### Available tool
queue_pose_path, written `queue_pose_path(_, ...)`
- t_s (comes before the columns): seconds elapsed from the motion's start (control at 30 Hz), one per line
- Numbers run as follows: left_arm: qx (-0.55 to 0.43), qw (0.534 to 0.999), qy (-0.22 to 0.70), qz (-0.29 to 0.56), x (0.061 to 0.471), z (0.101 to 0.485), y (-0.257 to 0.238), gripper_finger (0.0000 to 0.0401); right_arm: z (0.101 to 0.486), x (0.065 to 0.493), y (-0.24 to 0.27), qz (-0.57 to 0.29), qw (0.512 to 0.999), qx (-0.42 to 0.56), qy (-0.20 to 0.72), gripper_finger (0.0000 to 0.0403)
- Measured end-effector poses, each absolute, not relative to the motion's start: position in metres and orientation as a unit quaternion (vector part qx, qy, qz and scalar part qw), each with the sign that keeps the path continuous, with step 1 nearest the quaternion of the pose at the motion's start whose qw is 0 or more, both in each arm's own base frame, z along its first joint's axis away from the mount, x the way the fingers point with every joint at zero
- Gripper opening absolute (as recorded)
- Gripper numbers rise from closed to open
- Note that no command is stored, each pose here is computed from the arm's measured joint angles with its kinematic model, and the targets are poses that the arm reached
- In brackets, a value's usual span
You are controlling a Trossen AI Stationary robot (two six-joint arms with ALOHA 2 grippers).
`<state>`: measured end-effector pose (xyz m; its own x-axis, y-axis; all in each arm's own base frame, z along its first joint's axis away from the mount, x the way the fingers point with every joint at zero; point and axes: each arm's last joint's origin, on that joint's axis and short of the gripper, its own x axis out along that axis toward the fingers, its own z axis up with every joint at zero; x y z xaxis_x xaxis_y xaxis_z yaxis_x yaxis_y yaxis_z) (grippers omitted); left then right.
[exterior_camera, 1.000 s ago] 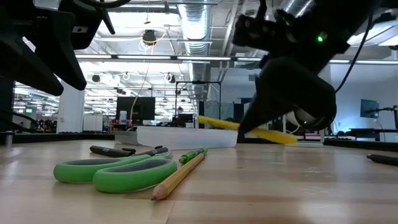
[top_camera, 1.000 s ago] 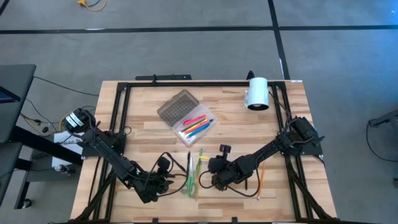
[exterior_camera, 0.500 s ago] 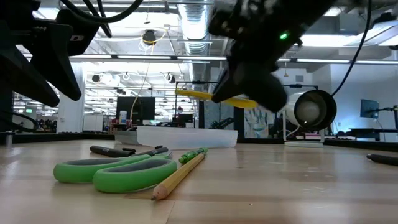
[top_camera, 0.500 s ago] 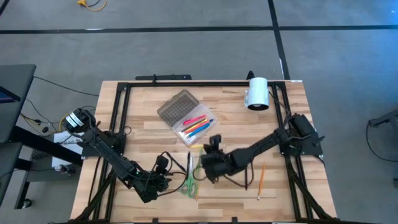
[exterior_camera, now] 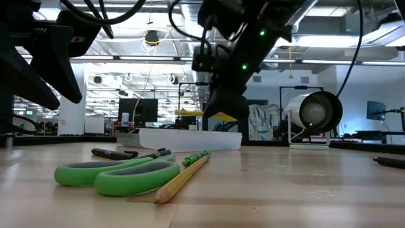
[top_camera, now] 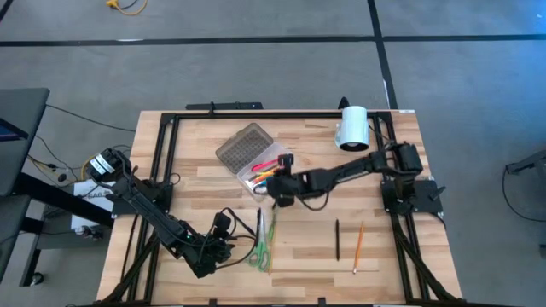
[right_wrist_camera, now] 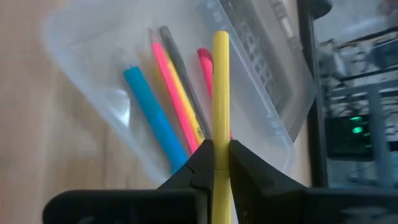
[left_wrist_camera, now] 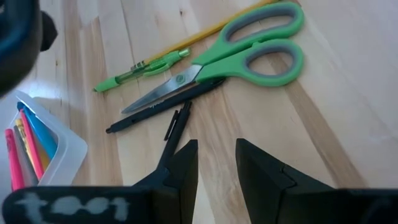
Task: Pick & place school supplies into a supply box
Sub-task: Put the yellow pen into the transparent supply box
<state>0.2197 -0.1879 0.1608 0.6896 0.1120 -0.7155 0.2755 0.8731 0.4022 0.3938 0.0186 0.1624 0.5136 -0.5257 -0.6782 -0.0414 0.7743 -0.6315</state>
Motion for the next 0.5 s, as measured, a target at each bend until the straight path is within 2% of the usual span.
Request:
queue_pose_path(0.23,0.251,0.883,0.395,-0.045,0.219,0.16,-0.187,0.0098,0.164,0.399,-0.011,-0.142,0.834,-0.27,0.46,0.0025)
queue_pose_path(0.5,0.252,0.882,0.395,-0.045,0.219,0.16,-0.187,0.0098,0.164,0.4,-0.03,-0.132,0.846,-0.239,0.457,0.0062)
